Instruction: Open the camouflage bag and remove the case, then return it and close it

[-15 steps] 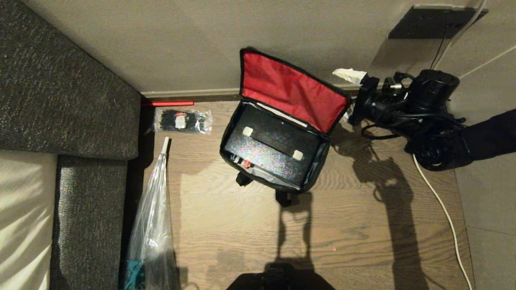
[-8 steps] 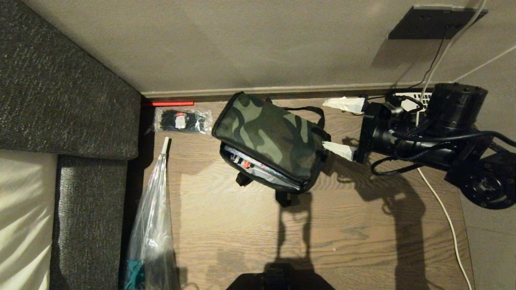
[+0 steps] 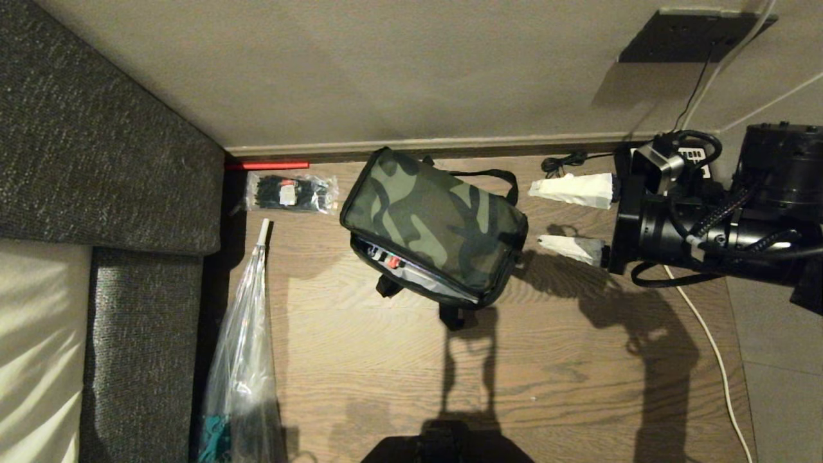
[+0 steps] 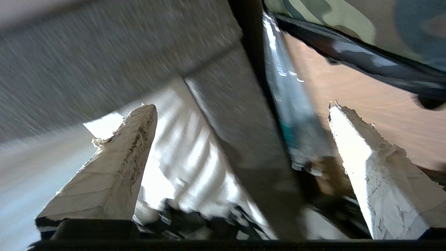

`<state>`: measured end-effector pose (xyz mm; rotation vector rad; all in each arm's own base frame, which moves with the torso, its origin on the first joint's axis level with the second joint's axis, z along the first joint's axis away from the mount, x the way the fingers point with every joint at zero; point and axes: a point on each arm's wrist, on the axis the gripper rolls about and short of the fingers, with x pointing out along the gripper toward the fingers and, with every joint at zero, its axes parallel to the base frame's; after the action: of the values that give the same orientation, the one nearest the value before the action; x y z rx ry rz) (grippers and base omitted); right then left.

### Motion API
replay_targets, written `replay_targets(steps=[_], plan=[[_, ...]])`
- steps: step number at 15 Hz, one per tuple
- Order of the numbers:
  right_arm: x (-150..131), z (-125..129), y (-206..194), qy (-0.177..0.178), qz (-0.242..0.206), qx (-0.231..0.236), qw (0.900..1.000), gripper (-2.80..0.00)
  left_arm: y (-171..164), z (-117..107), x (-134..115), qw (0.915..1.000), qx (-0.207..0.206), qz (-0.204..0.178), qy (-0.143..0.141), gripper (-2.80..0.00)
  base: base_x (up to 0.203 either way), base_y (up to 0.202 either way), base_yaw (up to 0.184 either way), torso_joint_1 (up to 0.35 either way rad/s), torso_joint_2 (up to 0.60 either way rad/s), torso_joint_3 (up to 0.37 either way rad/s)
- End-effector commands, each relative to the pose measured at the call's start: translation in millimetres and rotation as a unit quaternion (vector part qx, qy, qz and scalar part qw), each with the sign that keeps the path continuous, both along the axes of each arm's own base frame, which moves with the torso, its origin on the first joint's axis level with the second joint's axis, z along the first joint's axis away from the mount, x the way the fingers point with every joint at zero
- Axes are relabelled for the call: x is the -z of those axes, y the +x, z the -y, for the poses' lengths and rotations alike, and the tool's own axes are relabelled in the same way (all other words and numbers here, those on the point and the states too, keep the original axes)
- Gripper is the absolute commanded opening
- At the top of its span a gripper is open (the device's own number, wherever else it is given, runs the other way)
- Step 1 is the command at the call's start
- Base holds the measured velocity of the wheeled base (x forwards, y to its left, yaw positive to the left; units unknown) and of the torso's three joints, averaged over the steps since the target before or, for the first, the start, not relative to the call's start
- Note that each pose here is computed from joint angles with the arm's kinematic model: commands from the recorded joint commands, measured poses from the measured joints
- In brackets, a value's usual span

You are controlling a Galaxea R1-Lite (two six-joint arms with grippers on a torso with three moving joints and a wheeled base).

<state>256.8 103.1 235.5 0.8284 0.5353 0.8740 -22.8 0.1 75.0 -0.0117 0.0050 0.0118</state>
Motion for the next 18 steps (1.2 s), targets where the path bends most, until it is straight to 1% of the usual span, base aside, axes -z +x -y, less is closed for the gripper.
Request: replay_targets(steps=[1,4,6,7,10,12,13,15,16,18], plan=[[-12.3,7.4,-24.4,0.000,0.024,-0.005,1.000,0.00,0.1,0.0,0.9,1.0000,0.000,-0.001,0.000,-2.80,0.000,0.000,0.000,0.000,0.00,0.000],[-12.3,13.9,-46.9,-0.008,0.047,-0.008,0.999,0.00,0.1,0.0,0.9,1.0000,-0.001,-0.001,0.000,-2.80,0.000,0.000,0.000,0.000,0.00,0.000],[-3.7,18.0,-61.7,-0.031,0.064,-0.012,0.997,0.00,0.1,0.0,0.9,1.0000,0.000,-0.001,0.000,-2.80,0.000,0.000,0.000,0.000,0.00,0.000],[3.1,21.2,-70.9,-0.039,0.065,-0.014,0.997,-2.80,0.1,0.0,0.9,1.0000,0.000,-0.001,0.000,-2.80,0.000,0.000,0.000,0.000,0.00,0.000],[6.6,31.4,-99.8,-0.042,0.078,-0.016,0.996,-2.80,0.1,0.0,0.9,1.0000,0.000,-0.001,0.000,-2.80,0.000,0.000,0.000,0.000,0.00,0.000],[14.8,38.1,-123.6,-0.049,0.064,-0.025,0.996,-2.80,0.1,0.0,0.9,1.0000,-0.001,-0.001,0.000,-2.80,0.000,0.000,0.000,0.000,0.00,0.000],[20.6,42.0,-137.3,-0.058,0.058,-0.032,0.996,-2.80,0.1,0.0,0.9,1.0000,0.000,-0.001,0.000,-2.80,0.000,0.000,0.000,0.000,0.00,0.000],[30.8,50.6,-160.8,-0.093,0.050,-0.038,0.994,-2.80,0.1,0.0,0.9,1.0000,0.000,-0.001,0.000,-2.80,0.000,0.000,0.000,0.000,0.00,0.000],[34.4,54.7,-170.4,-0.114,0.049,-0.033,0.992,-2.80,0.1,0.0,0.9,1.0000,-0.001,-0.001,0.000,-2.80,0.000,0.000,0.000,0.000,0.00,0.000],[38.5,67.1,-195.8,-0.159,0.076,0.013,0.984,-2.80,0.1,0.0,0.9,1.0000,0.000,-0.001,0.000,-2.80,0.000,0.000,0.000,0.000,0.00,0.000]])
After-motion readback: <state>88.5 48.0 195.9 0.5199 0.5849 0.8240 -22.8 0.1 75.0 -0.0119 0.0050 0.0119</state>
